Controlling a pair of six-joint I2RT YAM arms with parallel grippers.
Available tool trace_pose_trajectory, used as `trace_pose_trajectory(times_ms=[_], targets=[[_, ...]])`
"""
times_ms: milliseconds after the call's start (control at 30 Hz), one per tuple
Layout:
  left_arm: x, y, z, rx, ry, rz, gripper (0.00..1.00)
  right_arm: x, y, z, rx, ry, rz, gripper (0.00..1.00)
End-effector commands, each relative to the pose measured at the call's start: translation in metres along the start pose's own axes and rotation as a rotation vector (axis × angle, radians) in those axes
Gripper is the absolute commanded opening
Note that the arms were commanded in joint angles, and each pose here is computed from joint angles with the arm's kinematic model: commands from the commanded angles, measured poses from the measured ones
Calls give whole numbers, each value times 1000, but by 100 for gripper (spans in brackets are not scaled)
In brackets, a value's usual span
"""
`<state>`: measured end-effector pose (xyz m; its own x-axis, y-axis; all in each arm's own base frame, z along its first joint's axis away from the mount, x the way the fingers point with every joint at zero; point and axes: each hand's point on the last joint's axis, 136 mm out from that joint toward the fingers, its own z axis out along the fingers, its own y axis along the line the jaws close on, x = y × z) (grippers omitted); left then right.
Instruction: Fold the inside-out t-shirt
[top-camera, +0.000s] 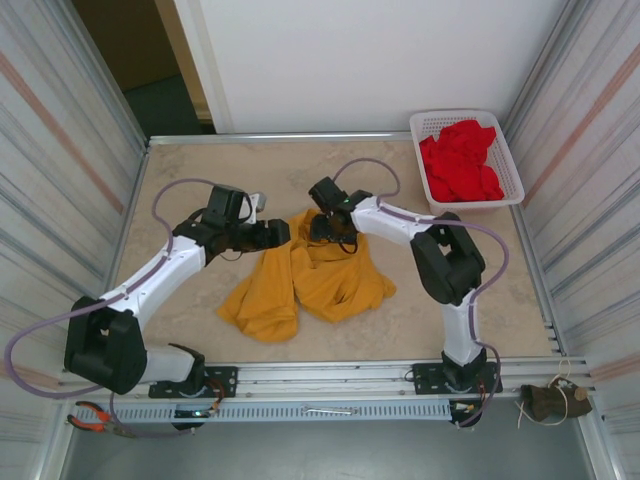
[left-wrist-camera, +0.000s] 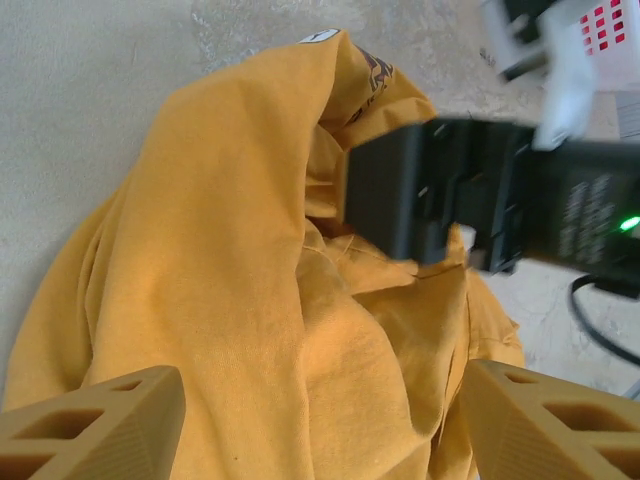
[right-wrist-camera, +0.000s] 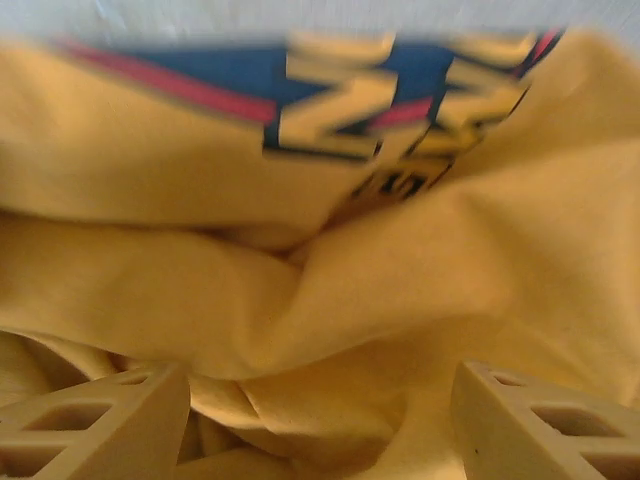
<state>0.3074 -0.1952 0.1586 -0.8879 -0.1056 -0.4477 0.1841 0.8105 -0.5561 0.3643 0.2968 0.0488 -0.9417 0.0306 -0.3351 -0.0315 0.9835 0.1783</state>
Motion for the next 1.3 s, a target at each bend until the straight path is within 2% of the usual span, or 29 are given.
trace_pose_trajectory(times_ms=[0, 67, 100, 200, 233, 333, 467, 600, 700, 800, 1000, 1267], targets=[[-5, -5, -7, 5, -38, 11, 73, 26, -9, 14, 55, 68, -53, 68], [-5, -6, -8, 10, -40, 12, 73, 32, -15, 21, 71, 85, -52, 63], [-5, -7, -9, 13, -41, 8, 73, 34, -17, 23, 73, 91, -51, 55], [-6, -9, -10, 21, -47, 6, 73, 27, -14, 13, 39, 84, -59, 8], [-6, -9, -11, 23, -47, 4, 74, 21, -12, 4, 20, 71, -60, 1], [-10, -14, -15, 35, -61, 4, 74, -3, 1, -42, -74, -15, -65, 0], [-20, -29, -27, 73, -96, 14, 74, -31, 25, -127, -265, -166, -80, 0], [-33, -50, -40, 110, -137, 46, 74, -43, 43, -200, -478, -287, -94, 0], [-42, -66, -47, 127, -164, 77, 75, -42, 48, -234, -579, -336, -102, 0], [-49, -76, -48, 127, -184, 102, 75, -36, 46, -249, -626, -367, -113, 0], [-52, -88, -32, 153, -179, 129, 77, -21, 34, -245, -659, -375, -108, 0], [-25, -103, -2, 164, -140, 247, 79, -13, 24, -239, -651, -358, -90, 0]])
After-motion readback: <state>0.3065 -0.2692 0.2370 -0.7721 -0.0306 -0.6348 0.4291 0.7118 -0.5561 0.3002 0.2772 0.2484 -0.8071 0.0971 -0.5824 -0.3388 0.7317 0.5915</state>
